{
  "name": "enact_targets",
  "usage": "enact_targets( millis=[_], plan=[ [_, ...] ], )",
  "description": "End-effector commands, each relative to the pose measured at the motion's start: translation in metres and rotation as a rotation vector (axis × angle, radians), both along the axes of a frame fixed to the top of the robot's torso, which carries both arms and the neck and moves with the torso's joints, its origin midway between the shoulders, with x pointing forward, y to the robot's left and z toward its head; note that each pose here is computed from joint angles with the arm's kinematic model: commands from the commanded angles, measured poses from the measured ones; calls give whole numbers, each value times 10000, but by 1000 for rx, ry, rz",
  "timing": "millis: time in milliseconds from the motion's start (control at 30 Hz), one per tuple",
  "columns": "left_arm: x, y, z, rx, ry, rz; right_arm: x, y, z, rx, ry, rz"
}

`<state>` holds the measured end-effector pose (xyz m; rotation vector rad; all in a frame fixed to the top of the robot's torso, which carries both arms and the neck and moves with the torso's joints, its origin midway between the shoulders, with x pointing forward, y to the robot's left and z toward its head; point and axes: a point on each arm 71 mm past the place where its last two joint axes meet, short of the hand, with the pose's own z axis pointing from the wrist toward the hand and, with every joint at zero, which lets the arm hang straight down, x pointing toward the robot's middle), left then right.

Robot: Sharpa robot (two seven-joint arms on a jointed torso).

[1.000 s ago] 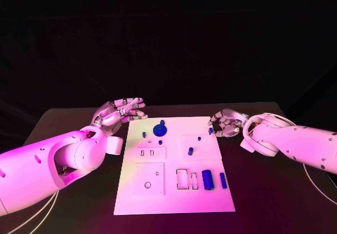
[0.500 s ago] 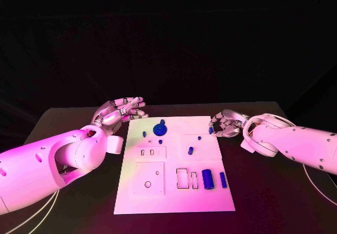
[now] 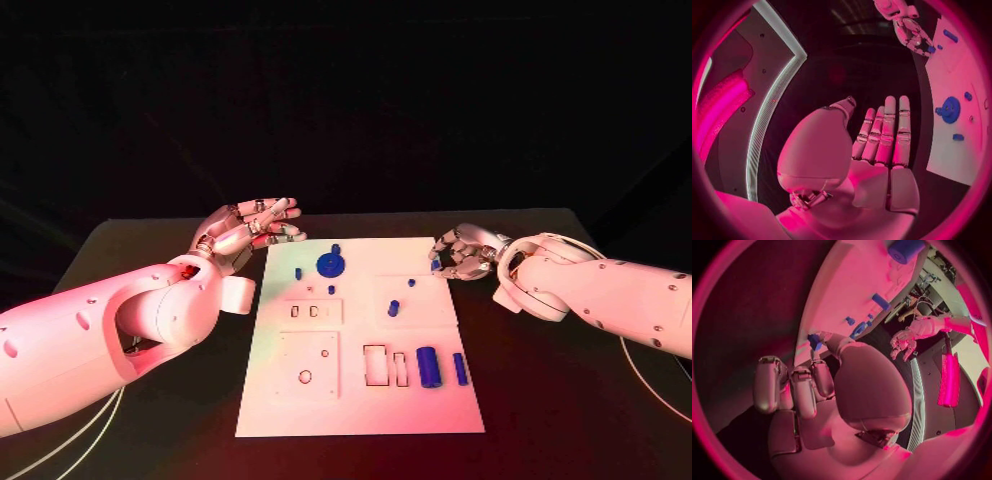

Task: Assemble the parts on the task board

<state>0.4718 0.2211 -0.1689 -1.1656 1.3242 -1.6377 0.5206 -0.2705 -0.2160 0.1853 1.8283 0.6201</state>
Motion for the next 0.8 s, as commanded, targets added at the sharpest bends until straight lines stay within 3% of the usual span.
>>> enact_targets(
  millis=[33,800],
  plan=[
    [-7,-26,17,-7,-11,-20,9,-10,1,-3,-10,-11],
    [-8,-28,16,-7,-8,-23,46,-4,12,-8,-35,-29]
  ],
)
